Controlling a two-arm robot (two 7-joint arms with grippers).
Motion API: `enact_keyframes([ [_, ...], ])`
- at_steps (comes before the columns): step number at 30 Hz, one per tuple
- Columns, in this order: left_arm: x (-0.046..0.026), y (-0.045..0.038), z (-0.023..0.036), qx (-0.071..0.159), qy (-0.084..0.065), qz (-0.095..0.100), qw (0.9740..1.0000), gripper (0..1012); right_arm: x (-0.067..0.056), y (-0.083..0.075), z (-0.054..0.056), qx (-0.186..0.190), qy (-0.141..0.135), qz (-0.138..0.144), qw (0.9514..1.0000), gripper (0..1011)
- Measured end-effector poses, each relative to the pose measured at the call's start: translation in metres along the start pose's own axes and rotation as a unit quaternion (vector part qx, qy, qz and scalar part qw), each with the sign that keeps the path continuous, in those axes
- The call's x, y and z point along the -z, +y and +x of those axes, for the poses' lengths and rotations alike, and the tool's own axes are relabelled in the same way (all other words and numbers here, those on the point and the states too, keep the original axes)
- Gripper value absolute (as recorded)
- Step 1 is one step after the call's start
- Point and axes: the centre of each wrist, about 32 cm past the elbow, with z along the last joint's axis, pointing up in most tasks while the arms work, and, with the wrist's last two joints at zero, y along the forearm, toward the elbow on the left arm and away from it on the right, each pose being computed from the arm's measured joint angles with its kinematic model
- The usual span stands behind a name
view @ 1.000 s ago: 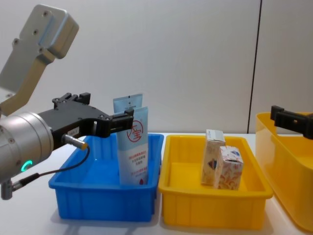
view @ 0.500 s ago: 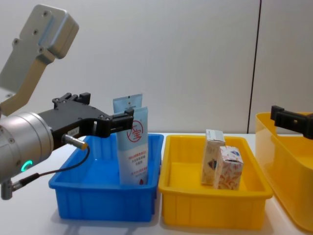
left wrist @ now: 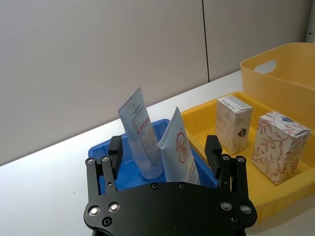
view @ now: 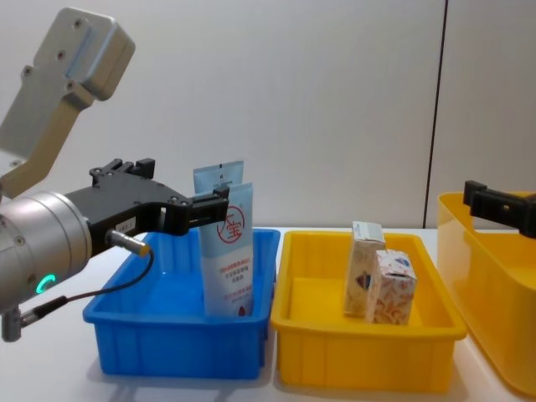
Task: Bimanual collaborative sorting of washing and personal care products
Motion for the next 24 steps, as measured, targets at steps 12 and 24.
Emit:
enact_keyframes([
  [12, 0.0, 0.0, 0.0, 0.0, 0.0, 0.0, 1.0, 1001, 0.0, 0.0, 0.0, 0.0, 0.0, 0.0, 1.0, 1003],
  [24, 0.0, 0.0, -0.0001, 0.001, 0.0, 0.0, 1.0, 1001, 0.0, 0.0, 0.0, 0.0, 0.0, 0.0, 1.0, 1003],
])
